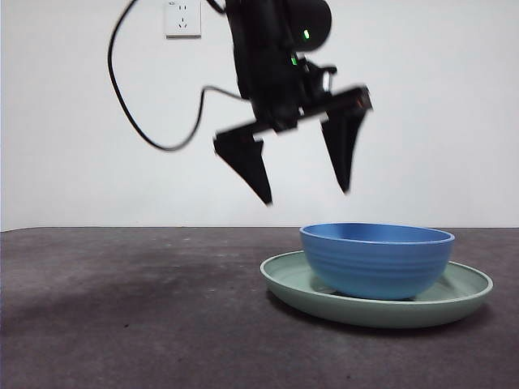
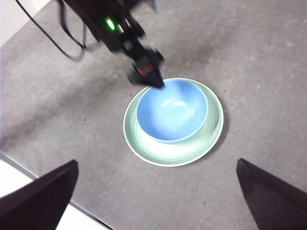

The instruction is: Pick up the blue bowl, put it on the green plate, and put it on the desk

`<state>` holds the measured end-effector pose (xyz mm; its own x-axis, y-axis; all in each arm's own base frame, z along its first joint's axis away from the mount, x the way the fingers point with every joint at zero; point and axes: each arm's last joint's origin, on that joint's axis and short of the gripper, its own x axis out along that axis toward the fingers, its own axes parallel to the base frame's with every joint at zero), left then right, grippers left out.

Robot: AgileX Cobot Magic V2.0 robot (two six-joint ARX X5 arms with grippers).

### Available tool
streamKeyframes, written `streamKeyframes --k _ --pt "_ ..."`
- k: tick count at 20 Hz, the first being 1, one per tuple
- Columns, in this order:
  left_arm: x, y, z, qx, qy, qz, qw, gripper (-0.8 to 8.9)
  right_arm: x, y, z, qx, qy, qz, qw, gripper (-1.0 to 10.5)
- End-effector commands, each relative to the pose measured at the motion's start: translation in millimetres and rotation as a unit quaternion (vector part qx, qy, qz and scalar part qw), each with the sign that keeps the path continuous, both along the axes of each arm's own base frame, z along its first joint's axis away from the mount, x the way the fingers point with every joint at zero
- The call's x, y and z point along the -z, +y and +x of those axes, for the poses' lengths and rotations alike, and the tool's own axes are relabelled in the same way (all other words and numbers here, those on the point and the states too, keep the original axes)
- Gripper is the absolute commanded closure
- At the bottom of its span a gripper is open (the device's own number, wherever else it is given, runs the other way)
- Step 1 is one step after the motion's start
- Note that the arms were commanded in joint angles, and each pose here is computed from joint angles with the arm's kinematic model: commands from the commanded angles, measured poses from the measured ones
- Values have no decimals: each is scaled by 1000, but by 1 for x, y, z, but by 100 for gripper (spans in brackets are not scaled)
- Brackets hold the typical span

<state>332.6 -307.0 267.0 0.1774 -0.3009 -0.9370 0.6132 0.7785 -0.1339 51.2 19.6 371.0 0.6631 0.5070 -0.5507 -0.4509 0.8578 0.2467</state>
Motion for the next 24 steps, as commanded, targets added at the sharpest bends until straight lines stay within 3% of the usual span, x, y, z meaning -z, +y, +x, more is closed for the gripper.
streamKeyframes --k 1,6,16,20,24 --pt "-23 6 1 20 -4 10 1000 147 -5 0 -1 2 -10 4 1000 405" --pt "-79 31 -18 17 -27 -8 999 148 -4 1 6 2 -1 2 1000 405" --pt "-194 112 -108 27 -131 -83 988 158 2 7 45 1 54 -6 999 405" --pt "-201 151 -153 28 -140 -89 986 158 6 9 57 0 78 -9 997 405" --pt "-178 187 -195 26 -146 -93 985 158 10 11 67 0 97 -12 995 405"
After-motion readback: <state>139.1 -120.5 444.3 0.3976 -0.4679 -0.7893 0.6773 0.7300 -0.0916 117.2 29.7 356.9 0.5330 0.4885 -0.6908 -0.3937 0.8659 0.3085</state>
